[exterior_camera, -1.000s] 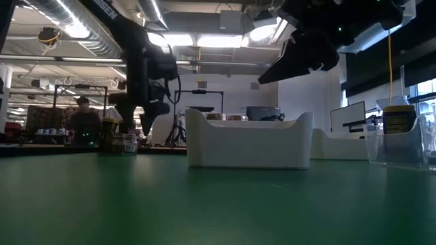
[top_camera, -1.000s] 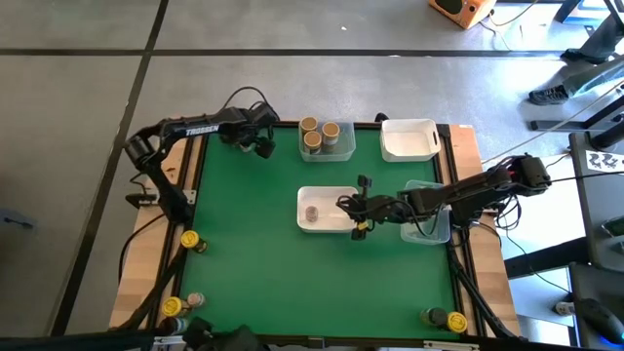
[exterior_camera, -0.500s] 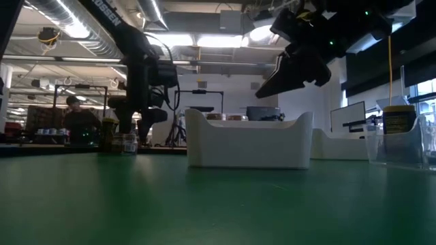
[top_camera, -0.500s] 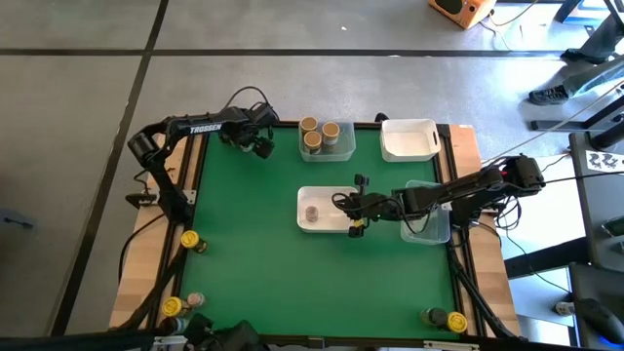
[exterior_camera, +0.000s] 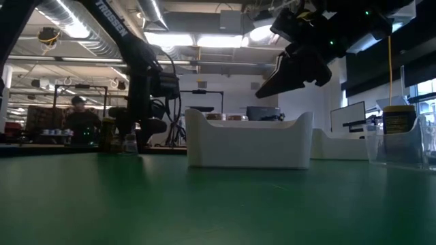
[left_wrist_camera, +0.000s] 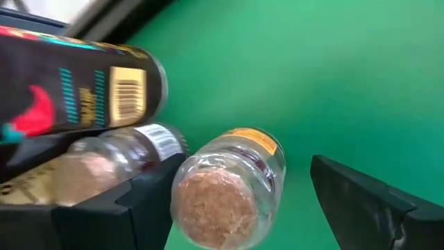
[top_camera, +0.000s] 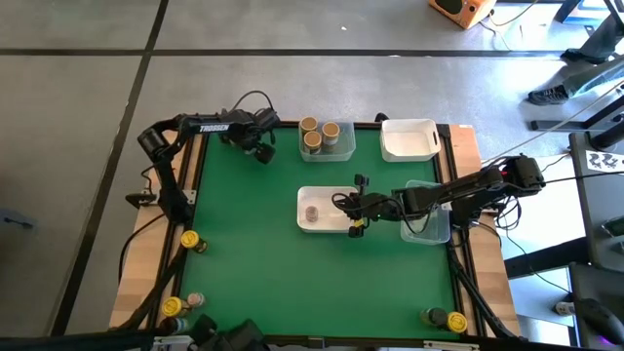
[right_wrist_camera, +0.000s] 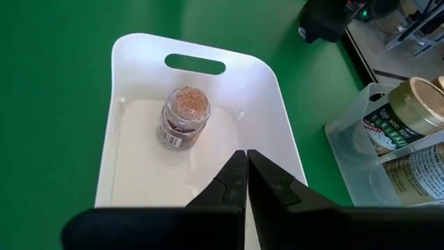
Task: Sort spices by type
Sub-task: Put the brown seasoning bottle into the bottom white bin
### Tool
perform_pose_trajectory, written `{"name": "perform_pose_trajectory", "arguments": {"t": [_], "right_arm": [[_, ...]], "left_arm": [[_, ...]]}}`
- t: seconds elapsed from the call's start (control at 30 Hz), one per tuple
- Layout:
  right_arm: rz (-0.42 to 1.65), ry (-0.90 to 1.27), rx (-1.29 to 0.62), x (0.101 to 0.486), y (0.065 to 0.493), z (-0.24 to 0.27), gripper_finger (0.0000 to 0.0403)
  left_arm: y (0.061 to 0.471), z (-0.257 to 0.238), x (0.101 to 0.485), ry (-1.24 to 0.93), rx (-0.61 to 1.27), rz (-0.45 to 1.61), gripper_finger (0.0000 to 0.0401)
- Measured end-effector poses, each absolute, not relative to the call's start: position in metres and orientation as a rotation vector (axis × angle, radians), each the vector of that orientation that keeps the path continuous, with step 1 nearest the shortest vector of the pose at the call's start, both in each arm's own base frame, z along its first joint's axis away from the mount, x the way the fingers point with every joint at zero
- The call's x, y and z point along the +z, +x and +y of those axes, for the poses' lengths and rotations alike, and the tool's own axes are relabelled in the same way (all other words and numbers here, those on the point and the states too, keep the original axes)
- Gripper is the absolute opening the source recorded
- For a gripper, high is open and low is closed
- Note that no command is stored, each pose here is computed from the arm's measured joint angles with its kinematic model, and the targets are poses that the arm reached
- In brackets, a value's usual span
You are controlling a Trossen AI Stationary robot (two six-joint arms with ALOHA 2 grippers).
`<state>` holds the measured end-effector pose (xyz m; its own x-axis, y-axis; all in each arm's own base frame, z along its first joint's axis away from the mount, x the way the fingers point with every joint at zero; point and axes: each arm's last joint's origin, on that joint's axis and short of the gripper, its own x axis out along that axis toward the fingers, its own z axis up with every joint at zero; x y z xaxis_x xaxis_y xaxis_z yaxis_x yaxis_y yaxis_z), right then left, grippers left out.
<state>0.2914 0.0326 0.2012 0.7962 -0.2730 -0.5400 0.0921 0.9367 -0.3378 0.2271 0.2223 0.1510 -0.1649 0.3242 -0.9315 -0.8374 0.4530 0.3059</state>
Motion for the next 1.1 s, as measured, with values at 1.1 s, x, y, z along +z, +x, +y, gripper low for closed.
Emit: {"name": "perform_pose_trajectory", "arguments": {"t": [1.1], "right_arm": [[0.623,-0.305,-0.199,0.201,0.291,0.033,0.0014]], "left_arm": [[0.238,0.209,0.152,-0.511,0.876,1.399,0.0185]]}}
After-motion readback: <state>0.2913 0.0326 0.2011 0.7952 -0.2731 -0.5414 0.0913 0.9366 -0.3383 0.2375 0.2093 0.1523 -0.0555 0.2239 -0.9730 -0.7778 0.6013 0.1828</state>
